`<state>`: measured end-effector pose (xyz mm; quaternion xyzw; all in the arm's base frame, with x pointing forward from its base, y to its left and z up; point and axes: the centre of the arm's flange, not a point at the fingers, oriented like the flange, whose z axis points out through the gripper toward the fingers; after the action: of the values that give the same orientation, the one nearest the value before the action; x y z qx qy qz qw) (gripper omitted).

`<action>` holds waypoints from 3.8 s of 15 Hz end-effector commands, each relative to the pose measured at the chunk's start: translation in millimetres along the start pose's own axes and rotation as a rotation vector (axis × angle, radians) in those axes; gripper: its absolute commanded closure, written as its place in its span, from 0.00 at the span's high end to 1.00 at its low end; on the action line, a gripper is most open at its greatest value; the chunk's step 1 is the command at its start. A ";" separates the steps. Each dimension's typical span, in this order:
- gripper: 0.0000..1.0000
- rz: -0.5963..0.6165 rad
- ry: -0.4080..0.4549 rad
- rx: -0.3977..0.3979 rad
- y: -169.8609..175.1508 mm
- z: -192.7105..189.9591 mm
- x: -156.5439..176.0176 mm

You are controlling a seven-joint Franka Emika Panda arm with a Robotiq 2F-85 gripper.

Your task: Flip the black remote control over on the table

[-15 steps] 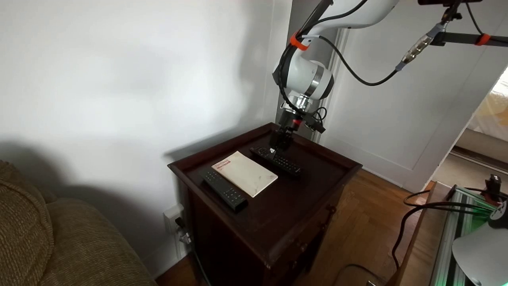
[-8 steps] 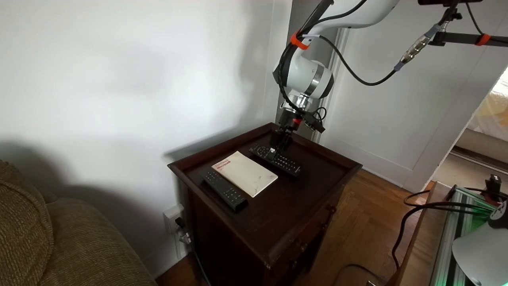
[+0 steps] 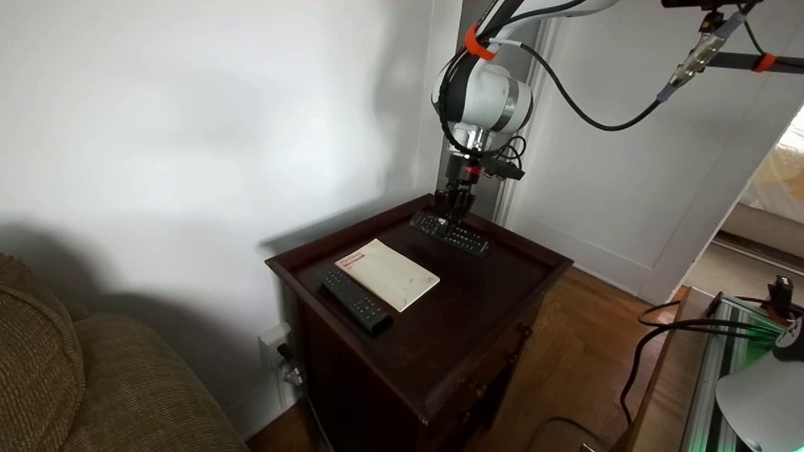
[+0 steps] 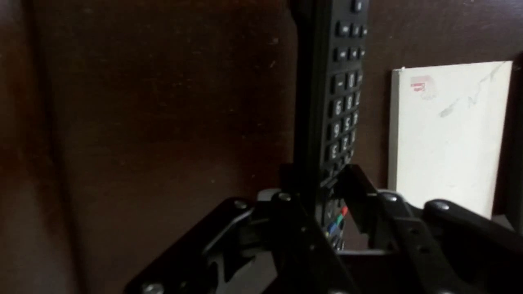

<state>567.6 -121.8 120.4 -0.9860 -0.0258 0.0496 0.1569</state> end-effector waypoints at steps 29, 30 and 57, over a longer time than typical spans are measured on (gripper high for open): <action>0.09 0.002 0.049 -0.827 -66.8 64.4 19.0; 0.09 0.004 0.049 -0.849 -69.6 70.7 20.9; 1.00 -0.017 0.196 -1.042 -128.3 103.4 40.7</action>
<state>594.3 35.8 61.6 -0.9310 -0.0414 -0.0459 -0.3598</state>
